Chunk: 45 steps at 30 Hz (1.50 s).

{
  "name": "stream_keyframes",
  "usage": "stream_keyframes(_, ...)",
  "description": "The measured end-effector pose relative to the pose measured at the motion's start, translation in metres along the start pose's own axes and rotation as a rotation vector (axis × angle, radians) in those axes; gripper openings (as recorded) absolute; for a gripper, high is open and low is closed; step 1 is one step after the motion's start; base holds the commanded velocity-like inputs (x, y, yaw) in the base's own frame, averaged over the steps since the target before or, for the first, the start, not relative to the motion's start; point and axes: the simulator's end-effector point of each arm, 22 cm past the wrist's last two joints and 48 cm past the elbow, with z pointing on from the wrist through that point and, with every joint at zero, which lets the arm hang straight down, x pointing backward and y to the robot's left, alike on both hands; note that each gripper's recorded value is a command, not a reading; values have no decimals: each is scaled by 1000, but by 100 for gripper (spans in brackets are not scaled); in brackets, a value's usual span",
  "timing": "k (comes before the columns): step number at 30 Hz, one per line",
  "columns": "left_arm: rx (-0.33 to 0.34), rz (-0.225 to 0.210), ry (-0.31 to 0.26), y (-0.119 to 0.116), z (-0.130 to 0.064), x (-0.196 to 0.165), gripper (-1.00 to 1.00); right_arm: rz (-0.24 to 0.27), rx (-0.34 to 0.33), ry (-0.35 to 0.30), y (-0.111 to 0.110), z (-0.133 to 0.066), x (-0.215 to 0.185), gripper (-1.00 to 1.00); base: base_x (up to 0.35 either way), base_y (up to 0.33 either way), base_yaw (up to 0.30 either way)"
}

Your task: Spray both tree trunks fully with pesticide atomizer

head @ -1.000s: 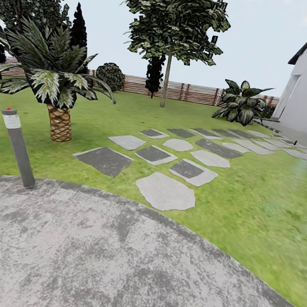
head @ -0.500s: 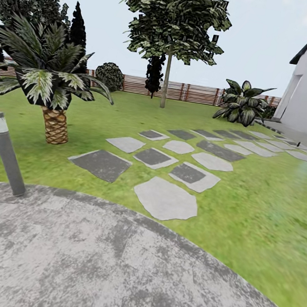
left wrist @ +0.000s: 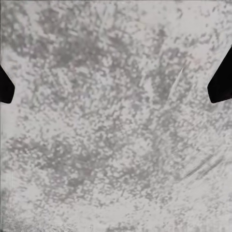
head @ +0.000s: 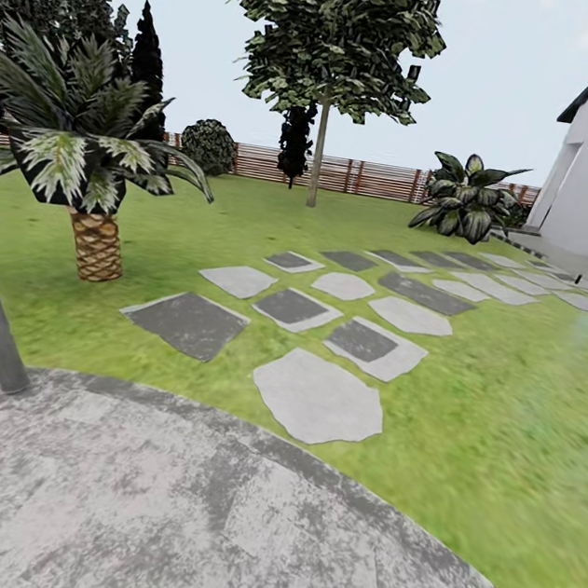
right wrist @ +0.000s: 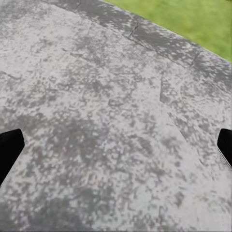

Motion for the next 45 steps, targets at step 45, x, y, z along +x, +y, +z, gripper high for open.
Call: stream_keyframes(45,-2,0,0,1,0,0,100,-11,-6,2,1,0,1,100,340,0,-54)
